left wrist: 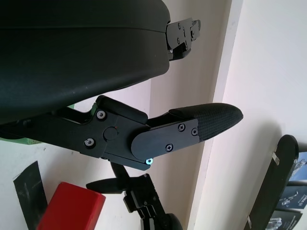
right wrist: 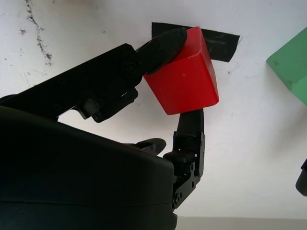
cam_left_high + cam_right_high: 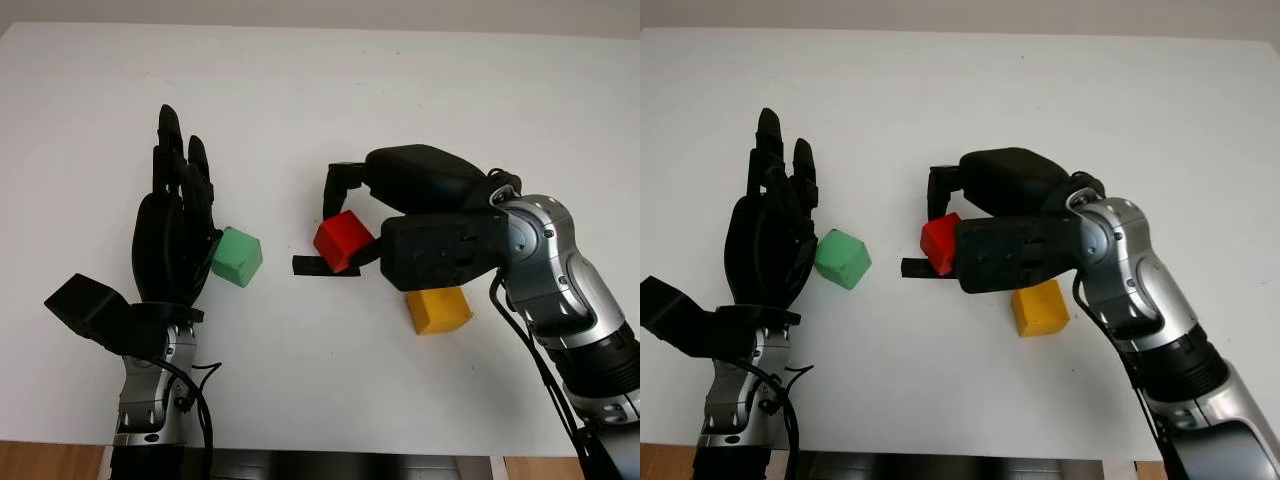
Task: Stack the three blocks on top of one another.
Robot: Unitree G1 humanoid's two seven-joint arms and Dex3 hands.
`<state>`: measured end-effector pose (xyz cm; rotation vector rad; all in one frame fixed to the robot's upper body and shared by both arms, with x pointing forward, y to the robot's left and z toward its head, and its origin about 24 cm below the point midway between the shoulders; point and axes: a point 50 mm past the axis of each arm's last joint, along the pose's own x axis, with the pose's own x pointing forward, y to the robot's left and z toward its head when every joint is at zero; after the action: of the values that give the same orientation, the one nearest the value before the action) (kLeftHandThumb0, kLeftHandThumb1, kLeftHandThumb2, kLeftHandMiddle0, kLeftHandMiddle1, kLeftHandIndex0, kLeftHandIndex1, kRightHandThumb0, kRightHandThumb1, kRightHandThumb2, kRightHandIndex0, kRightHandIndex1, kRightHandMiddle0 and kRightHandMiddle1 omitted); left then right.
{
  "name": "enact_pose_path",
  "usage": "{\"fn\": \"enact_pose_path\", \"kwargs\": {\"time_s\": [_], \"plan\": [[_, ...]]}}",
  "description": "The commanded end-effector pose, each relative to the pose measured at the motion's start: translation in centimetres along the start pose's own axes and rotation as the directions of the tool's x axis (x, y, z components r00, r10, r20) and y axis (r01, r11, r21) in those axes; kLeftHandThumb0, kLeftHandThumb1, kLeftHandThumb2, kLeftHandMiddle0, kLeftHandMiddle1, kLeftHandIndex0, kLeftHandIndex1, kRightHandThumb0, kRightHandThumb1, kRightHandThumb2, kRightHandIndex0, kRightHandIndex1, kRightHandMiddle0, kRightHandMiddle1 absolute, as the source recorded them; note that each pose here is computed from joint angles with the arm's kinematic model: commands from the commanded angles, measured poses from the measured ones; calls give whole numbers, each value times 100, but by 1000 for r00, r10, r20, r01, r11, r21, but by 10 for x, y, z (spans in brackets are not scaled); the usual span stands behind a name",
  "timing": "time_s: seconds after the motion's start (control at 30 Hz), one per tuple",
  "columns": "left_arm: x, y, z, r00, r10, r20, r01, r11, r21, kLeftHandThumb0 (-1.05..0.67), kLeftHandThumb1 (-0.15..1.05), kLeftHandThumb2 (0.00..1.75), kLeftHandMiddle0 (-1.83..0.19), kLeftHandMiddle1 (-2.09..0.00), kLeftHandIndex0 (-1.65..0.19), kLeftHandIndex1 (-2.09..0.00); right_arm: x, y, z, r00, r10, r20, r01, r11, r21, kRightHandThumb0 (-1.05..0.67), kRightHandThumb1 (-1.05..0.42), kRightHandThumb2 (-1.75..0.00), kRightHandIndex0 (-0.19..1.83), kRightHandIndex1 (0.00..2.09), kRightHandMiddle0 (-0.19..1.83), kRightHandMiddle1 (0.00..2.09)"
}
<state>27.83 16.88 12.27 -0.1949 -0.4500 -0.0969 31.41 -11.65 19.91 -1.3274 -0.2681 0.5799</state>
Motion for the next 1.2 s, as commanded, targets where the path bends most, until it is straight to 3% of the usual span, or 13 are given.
{"fn": "enact_pose_path", "kwargs": {"time_s": [0.0,0.73,1.0,1.1,1.17], "plan": [[-5,0,0,1000,2,3,-2,1000,3,-70,105,65,19,0,19,0,2,4,1,1000,9,8,-9,1000,4,-39,-90,-5,42,7,45,158],[-4,-1,2,1000,11,1,-11,1000,6,-71,105,64,19,0,19,0,12,23,0,999,34,34,-34,999,15,-41,-93,-6,45,8,44,166],[-2,0,4,1000,17,7,-17,1000,21,-72,105,63,19,0,19,0,12,23,0,999,22,43,-17,995,-98,-47,-92,-5,46,9,42,161],[-1,1,5,1000,17,11,-17,1000,25,-72,105,62,19,0,19,0,10,20,-1,999,37,30,-32,989,-147,-59,-91,-5,37,4,14,143],[-1,2,6,1000,24,15,-25,999,32,-72,105,62,19,0,19,0,6,15,-3,999,36,30,-31,989,-145,-63,-90,-5,32,2,8,119]]}}
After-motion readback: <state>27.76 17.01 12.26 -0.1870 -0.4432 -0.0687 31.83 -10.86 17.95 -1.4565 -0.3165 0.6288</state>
